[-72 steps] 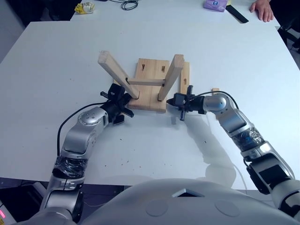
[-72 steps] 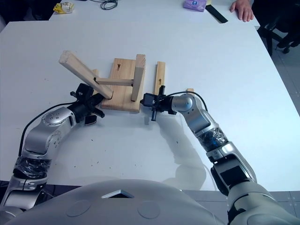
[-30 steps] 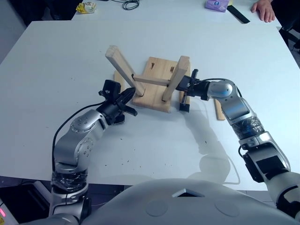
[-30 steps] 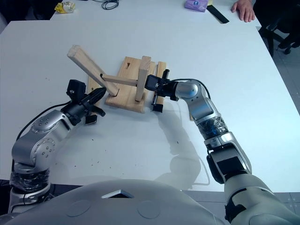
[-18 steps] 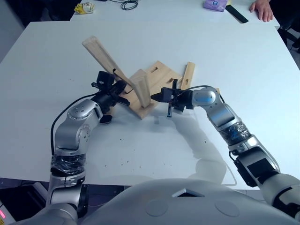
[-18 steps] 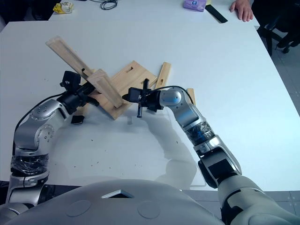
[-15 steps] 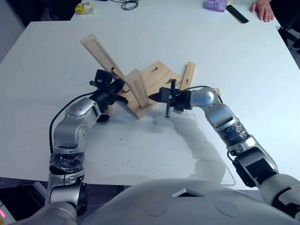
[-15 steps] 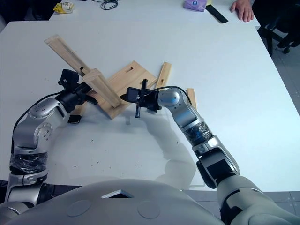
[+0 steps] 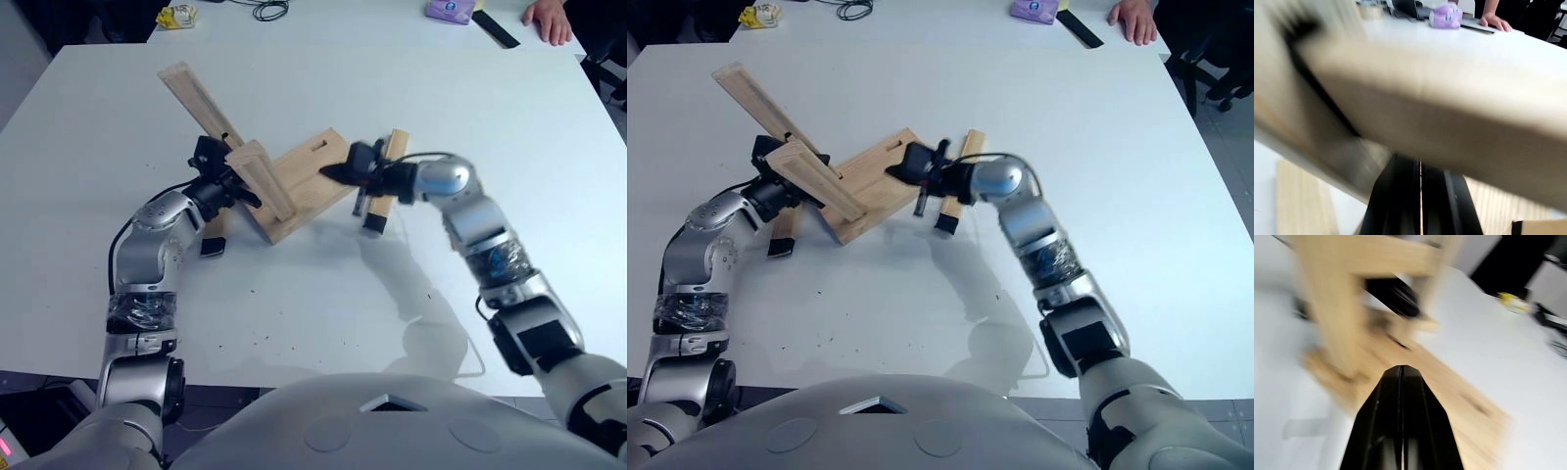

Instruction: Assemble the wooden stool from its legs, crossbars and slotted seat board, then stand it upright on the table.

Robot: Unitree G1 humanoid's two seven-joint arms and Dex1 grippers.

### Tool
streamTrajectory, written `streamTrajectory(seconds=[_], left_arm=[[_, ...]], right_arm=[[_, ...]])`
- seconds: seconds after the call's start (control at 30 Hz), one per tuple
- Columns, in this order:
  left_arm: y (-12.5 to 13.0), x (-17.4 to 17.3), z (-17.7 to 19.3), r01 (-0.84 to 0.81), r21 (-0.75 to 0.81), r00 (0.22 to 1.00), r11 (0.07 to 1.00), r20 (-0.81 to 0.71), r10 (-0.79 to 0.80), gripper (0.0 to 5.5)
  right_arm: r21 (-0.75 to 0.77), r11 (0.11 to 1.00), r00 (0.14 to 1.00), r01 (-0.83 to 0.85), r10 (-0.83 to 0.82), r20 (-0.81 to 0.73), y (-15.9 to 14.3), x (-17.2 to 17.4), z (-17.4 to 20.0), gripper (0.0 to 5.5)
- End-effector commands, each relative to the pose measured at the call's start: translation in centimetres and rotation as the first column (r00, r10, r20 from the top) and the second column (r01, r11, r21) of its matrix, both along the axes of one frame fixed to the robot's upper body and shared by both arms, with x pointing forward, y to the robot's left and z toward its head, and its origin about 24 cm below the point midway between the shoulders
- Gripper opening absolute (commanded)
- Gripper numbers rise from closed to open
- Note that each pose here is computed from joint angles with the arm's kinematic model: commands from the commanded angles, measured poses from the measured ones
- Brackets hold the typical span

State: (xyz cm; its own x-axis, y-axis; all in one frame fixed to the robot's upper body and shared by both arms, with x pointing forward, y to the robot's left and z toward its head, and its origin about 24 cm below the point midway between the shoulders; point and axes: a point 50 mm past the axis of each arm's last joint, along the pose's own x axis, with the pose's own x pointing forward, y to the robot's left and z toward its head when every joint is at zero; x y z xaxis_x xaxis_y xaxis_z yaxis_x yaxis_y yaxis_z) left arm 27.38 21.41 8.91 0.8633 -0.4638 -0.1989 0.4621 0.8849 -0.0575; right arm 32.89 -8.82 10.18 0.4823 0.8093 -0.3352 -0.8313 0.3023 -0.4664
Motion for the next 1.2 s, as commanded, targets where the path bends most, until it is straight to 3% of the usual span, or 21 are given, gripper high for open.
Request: streamTrajectory(seconds=[0.03,0.23,0.47,0.83,1.07,1.2], left_arm=[[-0.8,-2.1,0.4,-0.04,-0.001,0.999,0.999,-0.011,0.04,0.0],[-2.8,-3.0,-0.9,-0.01,0.088,0.997,0.996,-0.076,0.017,0.0],[-2.4,-4.5,-2.0,0.025,0.192,0.988,0.981,-0.152,0.005,0.0],[0.5,-4.3,-4.0,0.037,0.248,0.974,0.968,-0.224,0.02,0.0],[-0.8,-1.5,-4.1,0.119,0.175,0.978,0.977,-0.191,-0.085,0.0],[-1.2,1.6,-2.7,0.123,0.183,0.988,0.975,-0.114,-0.103,0.0]], right_arm=[[-0.22,0.973,0.993,0.067,-0.042,0.114,-0.2,2.6,-2.5,0.02],[-0.45,0.892,0.995,-0.041,0.077,0.063,-0.4,1.8,-6.7,0.02],[-0.525,0.809,0.96,-0.262,0.275,-0.056,-2.3,0.4,-6.8,0.02],[-0.41,0.782,0.882,-0.47,0.433,-0.186,-3.3,-4.8,-5.2,0.02],[-0.274,0.852,0.89,-0.445,0.389,-0.235,-2.7,-6.9,-4.1,0.02],[-0.18,0.926,0.929,-0.331,0.287,-0.236,-2.5,-6.5,-3.7,0.02]])
